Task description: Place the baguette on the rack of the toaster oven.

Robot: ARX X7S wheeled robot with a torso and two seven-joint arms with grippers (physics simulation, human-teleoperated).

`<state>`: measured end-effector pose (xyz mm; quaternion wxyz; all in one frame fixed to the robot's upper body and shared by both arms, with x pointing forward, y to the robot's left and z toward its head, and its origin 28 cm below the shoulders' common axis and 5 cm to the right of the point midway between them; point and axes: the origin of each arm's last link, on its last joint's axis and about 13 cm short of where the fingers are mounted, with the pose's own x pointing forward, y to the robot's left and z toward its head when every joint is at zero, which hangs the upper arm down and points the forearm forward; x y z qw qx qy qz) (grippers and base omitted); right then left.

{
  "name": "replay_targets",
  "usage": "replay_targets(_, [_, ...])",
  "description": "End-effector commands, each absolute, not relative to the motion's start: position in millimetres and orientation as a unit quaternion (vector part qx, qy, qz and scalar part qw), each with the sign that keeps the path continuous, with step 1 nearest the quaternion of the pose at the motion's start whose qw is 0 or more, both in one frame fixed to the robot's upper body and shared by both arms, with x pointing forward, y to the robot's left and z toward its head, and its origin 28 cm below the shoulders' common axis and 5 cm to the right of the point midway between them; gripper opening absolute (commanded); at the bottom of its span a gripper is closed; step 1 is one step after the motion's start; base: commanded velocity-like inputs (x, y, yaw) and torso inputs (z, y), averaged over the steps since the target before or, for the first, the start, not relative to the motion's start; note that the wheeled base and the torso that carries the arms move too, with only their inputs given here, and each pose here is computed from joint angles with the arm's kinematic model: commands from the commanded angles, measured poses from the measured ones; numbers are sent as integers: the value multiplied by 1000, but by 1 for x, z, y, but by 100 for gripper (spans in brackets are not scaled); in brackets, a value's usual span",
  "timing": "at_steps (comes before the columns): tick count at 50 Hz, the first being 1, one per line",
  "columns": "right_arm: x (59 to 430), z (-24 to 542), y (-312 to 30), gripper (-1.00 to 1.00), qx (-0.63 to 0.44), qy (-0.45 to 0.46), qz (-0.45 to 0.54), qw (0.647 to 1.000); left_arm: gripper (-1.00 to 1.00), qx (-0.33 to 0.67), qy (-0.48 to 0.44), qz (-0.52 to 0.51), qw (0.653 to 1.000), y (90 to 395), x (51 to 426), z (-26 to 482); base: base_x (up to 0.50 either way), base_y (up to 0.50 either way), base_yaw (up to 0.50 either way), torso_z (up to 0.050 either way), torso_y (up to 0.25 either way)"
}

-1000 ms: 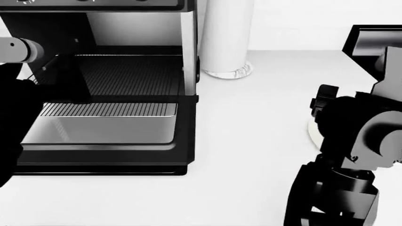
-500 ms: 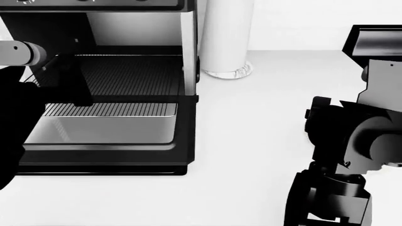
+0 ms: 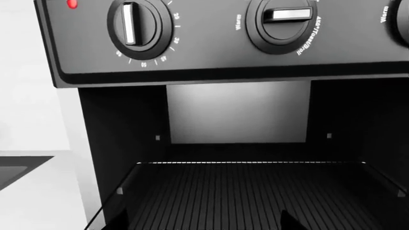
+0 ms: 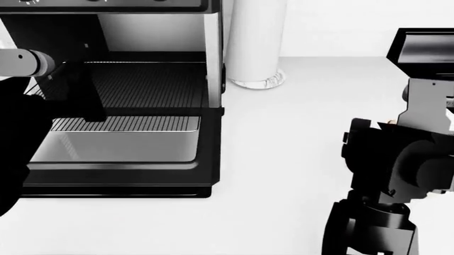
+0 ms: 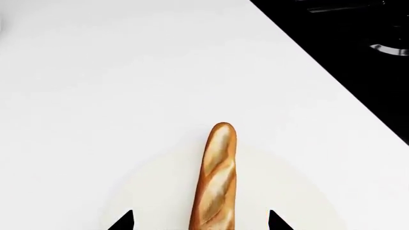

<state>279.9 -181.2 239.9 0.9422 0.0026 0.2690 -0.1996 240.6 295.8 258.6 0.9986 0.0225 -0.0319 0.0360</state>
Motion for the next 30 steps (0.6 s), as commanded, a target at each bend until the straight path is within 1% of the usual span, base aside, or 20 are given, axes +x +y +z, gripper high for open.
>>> replay_targets(1, [280,233,-183,100,18,278,-192,941,100,7,-38,46,998,297,241,258,0,0,0,0,0])
replay_targets(30, [282,223,-183,100,15,293,-185,938,100,9,-37,45,998,298,241,258,0,0,0,0,0])
